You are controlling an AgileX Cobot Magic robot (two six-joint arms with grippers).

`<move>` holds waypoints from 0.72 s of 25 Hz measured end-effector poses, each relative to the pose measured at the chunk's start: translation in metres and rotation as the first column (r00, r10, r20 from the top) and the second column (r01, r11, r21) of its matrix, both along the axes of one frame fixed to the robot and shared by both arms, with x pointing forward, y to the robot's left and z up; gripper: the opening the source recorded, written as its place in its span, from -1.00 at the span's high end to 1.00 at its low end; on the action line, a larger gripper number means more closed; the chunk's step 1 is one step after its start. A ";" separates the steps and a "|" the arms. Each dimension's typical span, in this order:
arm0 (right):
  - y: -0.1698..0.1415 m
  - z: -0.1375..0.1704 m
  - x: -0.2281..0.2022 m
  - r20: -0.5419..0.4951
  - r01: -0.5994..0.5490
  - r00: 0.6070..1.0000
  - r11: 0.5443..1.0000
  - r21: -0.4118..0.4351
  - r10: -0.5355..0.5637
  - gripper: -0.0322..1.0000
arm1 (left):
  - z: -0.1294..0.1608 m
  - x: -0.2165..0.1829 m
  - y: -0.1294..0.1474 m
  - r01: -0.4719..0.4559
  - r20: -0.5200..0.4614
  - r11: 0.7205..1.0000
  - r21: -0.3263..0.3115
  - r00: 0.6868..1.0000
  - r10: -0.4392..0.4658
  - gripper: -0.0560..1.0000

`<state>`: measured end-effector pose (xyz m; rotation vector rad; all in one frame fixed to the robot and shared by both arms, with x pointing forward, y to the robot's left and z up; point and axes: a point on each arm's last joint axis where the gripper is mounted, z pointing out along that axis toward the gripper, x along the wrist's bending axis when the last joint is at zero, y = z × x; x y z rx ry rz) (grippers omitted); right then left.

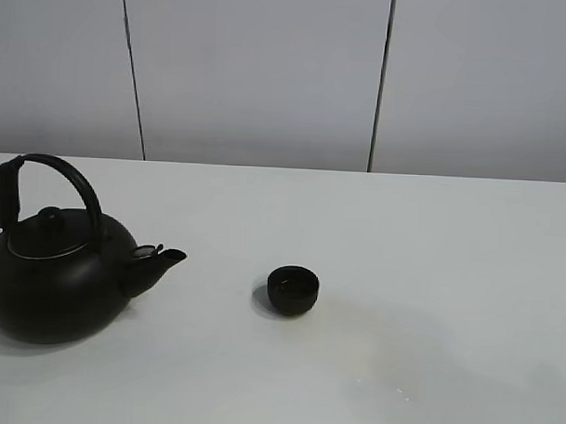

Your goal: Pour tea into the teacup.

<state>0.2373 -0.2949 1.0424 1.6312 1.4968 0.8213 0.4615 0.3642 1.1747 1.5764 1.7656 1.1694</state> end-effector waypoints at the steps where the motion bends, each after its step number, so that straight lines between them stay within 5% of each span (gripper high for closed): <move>1: 0.000 0.000 0.000 0.000 0.000 1.000 1.000 0.000 0.000 -0.20 | -0.001 -0.002 0.004 -0.022 -0.009 1.000 -0.019 1.000 0.022 -0.42; 5: 0.000 0.000 0.000 0.000 0.000 1.000 1.000 0.000 0.000 -0.20 | 0.005 -0.018 0.000 -0.025 -0.001 0.998 -0.061 1.000 0.025 -0.42; 11: 0.000 0.000 0.000 0.000 0.000 1.000 1.000 0.000 0.000 -0.20 | 0.019 -0.093 -0.026 0.013 0.130 1.000 -0.006 0.991 -0.012 -0.42; 18: 0.000 0.000 0.000 0.000 0.000 1.000 1.000 0.000 0.000 -0.20 | -0.003 -0.152 -0.045 0.024 0.205 0.999 -0.035 0.979 -0.016 -0.42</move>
